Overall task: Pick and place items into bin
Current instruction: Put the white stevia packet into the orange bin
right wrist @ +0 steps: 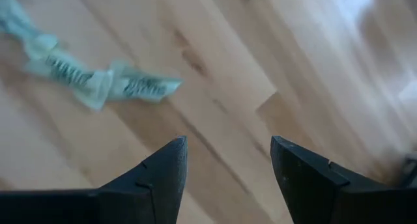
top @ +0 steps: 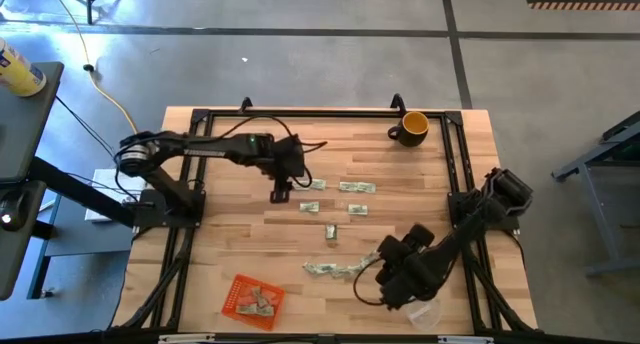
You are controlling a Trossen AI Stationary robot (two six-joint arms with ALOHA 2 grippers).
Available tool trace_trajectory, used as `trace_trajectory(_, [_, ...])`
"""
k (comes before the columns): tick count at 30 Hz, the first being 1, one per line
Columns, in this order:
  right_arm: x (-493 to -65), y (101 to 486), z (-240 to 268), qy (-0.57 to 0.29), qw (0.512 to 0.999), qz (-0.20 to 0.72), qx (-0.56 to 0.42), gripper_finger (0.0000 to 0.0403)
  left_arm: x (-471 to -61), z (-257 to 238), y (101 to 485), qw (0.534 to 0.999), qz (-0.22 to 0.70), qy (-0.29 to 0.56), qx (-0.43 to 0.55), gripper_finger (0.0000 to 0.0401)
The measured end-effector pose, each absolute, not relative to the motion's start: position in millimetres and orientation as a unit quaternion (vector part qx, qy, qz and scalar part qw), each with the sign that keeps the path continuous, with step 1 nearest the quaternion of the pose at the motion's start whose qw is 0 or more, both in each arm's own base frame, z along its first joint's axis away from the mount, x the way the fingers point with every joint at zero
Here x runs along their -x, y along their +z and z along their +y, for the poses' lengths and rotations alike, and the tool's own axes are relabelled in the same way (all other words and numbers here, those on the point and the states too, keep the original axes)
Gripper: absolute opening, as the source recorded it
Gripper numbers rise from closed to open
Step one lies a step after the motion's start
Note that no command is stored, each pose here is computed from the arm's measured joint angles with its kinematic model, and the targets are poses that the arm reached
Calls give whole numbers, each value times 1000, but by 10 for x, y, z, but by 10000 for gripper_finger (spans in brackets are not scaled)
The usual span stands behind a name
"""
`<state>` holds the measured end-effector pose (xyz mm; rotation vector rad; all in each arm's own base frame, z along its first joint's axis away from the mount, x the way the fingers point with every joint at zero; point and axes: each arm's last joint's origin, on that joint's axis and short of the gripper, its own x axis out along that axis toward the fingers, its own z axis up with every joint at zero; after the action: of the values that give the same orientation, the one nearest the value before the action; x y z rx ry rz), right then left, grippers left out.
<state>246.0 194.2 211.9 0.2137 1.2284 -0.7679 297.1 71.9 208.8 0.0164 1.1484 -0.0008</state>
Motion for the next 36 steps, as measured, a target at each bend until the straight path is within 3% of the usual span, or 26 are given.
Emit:
trace_trajectory(12, [-2570,2122,1777,-373,731,561,-107,211,-3196,814,1502,800,599,16,-40,211])
trace_trajectory(25, [-2570,2120,1780,-373,729,563,-111,211,-3308,840,1359,811,584,12,-37,206])
trace_trajectory(30, [-2560,2124,1771,-376,728,564,-103,211,-3306,829,1328,809,587,-3,-26,150])
trace_trajectory(36, [-2552,2127,1764,-377,728,564,-94,211,-3284,820,1359,806,591,3,-18,28])
